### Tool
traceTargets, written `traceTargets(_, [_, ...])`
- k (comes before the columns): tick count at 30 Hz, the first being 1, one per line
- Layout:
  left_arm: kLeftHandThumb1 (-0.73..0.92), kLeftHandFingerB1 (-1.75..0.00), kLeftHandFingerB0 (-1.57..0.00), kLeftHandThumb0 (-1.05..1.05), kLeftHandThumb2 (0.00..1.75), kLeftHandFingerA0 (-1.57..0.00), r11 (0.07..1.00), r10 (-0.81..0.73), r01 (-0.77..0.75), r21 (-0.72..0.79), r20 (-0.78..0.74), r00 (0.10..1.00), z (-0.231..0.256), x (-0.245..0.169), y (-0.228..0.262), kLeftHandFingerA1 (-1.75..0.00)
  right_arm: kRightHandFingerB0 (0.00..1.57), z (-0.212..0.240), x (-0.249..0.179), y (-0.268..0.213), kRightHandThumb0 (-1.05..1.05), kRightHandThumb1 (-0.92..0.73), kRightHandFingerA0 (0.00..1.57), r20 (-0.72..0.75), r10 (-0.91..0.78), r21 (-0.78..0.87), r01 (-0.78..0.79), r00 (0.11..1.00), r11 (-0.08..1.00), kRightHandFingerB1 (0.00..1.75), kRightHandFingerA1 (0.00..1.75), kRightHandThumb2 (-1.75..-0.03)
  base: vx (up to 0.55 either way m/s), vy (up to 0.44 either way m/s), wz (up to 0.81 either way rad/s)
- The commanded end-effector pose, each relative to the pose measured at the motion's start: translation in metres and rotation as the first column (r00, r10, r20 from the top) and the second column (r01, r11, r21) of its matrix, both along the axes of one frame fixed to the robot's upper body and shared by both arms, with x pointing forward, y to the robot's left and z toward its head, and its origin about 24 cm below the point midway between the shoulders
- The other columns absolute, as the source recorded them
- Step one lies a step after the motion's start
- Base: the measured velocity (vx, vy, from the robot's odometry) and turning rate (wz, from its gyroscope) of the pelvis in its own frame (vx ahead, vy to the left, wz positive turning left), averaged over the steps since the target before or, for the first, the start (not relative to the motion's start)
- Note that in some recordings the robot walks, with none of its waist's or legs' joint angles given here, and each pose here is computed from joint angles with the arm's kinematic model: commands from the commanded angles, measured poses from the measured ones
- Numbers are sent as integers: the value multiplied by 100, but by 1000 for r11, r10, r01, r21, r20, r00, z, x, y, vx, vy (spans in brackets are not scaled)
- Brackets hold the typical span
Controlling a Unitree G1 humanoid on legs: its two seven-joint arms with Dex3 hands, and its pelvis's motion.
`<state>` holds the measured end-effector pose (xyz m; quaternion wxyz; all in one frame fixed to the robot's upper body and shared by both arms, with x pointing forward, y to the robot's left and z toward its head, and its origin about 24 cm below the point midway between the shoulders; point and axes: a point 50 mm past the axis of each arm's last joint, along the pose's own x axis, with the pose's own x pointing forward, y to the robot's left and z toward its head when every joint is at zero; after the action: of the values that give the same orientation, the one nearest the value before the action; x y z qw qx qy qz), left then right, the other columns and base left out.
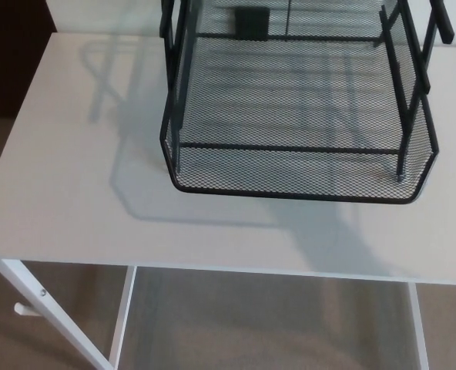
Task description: The robot walks towards a desk on which a file tray is kept in the middle and a stapler is kept to its right. The robot lifts the stapler using its right hand and places it on the file tray.
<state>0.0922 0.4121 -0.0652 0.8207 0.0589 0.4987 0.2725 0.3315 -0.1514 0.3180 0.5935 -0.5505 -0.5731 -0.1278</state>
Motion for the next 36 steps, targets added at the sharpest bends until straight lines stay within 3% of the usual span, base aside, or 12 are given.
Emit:
traceTargets(1, [74,-46,-7,-74,108,-28,999,-40,39,26,33,999,3,4,1,-62,66,-10,7,25,-12,-52,85,-13,24,-73,-25,1000,997,170,175,-90,0,0,0])
traceTargets(7, [74,-46,-7,-72,108,-27,999,-41,40,29,35,999,3,8,0,-61,77,-42,18,46,-15,-49,97,-98,61,-113,-72,993,991,154,175,-93,0,0,0])
traceTargets(8, [92,-35,-11,-74,71,-28,999,-38,37,24,37,999,3,8,0,-55,71,-48,18,49,-15,-51,96,-144,72,-119,-90,987,989,158,175,-91,0,0,0])
traceTargets(11, [74,-46,-7,-73,108,-27,999,-33,32,22,46,998,3,10,-1,-61,94,-65,20,56,-26,-47,125,-217,60,-147,-93,974,985,122,139,-102,0,0,0])
traceTargets(18, [74,-47,-7,-72,107,-26,999,-36,35,19,55,998,3,11,-1,-61,73,-109,29,59,-13,-56,87,-584,-132,-299,-61,801,952,127,172,-84,0,0,0])
traceTargets(20, [75,-45,-4,-72,109,-25,999,-46,45,23,52,998,3,12,-1,-59,85,-119,31,52,-25,-65,86,-692,-175,-314,-73,700,947,76,173,-59,0,0,0])
traceTargets(22, [75,-47,-7,-73,108,-27,998,-52,51,28,45,998,4,13,-1,-60,72,-127,34,47,-12,-67,97,-712,-210,-336,-62,670,940,133,167,-69,0,0,0])
traceTargets(25, [74,-47,-7,-72,108,-27,999,-48,46,25,47,998,4,13,-1,-60,82,-133,37,40,-31,-47,111,-716,-260,-371,-37,648,928,113,135,-86,0,0,0])
traceTargets(26, [74,-47,-8,-72,107,-27,998,-52,51,27,45,998,4,14,-1,-60,73,-135,40,35,-22,-66,77,-723,-290,-388,-21,626,922,127,172,-59,0,0,0])
traceTargets(29, [74,-48,-8,-72,107,-27,999,-49,47,27,47,998,5,15,-1,-60,72,-134,41,33,-25,-70,78,-749,-302,-386,-18,589,922,118,170,-60,0,0,0])
traceTargets(31, [92,-36,-12,-73,71,-30,999,-45,44,23,48,998,5,16,-1,-53,77,-129,42,32,-28,-72,81,-765,-331,-408,-19,552,913,53,123,-61,0,0,0])
traceTargets(36, [74,-47,-7,-73,108,-28,998,-56,54,27,51,997,6,19,-1,-61,1,-120,44,32,-56,-40,1,-780,-369,-423,8,505,906,33,37,-81,0,0,0])
